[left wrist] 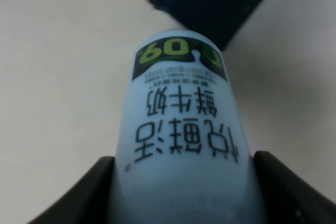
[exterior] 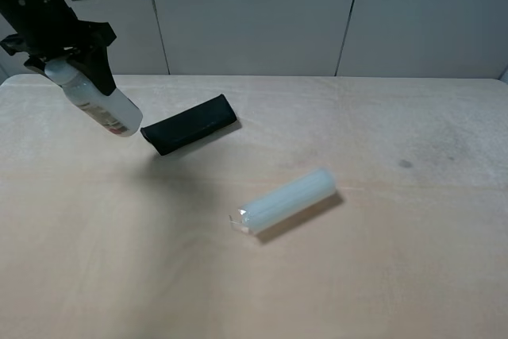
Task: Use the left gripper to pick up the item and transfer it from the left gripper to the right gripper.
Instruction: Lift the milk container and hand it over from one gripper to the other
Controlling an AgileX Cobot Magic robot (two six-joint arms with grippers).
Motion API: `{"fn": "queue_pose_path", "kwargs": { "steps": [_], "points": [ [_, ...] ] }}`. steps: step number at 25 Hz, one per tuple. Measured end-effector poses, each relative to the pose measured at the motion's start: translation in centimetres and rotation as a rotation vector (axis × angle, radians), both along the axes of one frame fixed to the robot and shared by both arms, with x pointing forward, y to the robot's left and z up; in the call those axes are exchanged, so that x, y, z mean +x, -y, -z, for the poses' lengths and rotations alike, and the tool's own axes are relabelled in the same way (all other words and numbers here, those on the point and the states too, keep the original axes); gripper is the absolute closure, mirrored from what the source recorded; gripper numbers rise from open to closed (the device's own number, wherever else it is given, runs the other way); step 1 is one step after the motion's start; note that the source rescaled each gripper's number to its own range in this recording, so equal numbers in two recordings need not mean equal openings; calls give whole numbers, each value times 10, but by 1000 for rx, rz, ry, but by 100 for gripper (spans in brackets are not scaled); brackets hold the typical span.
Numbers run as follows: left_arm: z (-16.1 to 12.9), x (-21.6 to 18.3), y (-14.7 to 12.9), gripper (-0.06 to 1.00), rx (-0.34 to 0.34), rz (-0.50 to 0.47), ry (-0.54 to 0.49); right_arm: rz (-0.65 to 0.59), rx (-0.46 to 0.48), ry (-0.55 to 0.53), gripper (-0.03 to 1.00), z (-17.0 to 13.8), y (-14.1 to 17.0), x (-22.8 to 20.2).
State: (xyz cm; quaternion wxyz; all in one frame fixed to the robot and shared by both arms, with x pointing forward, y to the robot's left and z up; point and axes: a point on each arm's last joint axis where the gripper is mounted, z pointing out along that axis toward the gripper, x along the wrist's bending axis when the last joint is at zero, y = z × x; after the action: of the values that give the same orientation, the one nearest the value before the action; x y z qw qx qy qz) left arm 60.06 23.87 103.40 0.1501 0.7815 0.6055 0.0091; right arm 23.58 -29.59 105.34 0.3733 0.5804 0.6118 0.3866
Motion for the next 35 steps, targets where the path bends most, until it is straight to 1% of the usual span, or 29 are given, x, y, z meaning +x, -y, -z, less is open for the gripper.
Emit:
{"fn": "queue_pose_path", "kwargs": {
  "steps": [4,11,17,18,20,25,30,35],
  "points": [
    [-2,-1,8,92,-93,4,-14,0,0,0,-3,0,0,0],
    [-9,-3,25,92,-302,-3,-38,0,0,0,-3,0,0,0],
    [-16,-5,36,92,-448,15,-50,0,0,0,-3,0,0,0],
    [-18,-5,39,92,-483,18,-54,0,0,0,-3,0,0,0],
    [-20,-6,41,92,-510,20,-60,0,0,0,-3,0,0,0],
    [-22,-6,44,92,-554,32,-50,0,0,0,-3,0,0,0],
    [-26,-5,50,92,-619,39,-44,0,0,0,-3,0,0,0],
    [-18,-9,74,92,-624,102,-79,0,0,0,-3,0,0,0]
  ]
}}
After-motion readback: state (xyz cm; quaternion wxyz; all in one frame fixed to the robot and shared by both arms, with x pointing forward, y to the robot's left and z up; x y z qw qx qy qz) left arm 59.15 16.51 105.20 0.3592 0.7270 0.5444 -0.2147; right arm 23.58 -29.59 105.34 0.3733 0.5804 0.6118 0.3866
